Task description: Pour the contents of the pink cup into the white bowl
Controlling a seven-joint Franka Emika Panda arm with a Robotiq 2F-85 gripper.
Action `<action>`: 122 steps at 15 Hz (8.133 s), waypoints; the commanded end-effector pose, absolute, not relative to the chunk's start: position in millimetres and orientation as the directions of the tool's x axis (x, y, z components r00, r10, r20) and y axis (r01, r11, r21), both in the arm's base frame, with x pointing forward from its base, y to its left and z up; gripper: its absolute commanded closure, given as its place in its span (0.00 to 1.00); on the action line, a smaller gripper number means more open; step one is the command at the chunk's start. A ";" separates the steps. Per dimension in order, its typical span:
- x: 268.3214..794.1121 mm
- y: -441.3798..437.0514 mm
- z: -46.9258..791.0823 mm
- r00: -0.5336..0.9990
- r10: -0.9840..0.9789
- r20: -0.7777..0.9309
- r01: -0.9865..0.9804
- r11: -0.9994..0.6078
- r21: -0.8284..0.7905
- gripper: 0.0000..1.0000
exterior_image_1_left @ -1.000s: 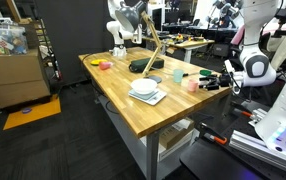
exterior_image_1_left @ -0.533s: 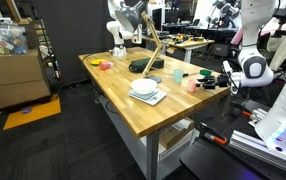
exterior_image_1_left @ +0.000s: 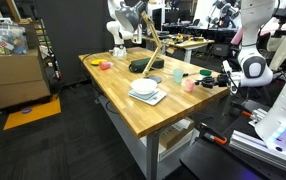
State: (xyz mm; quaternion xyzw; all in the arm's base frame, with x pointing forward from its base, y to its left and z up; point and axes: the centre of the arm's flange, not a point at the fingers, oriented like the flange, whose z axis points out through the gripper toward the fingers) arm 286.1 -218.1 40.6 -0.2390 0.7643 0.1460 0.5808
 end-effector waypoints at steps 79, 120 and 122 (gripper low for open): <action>522.2 -100.7 183.0 0.043 -0.705 -0.708 -0.992 0.057 -0.116 0.85; 630.7 13.9 236.0 0.150 -0.911 -0.384 -0.943 -0.249 0.223 0.96; 632.2 17.5 239.7 0.153 -0.922 -0.357 -0.937 -0.250 0.243 0.96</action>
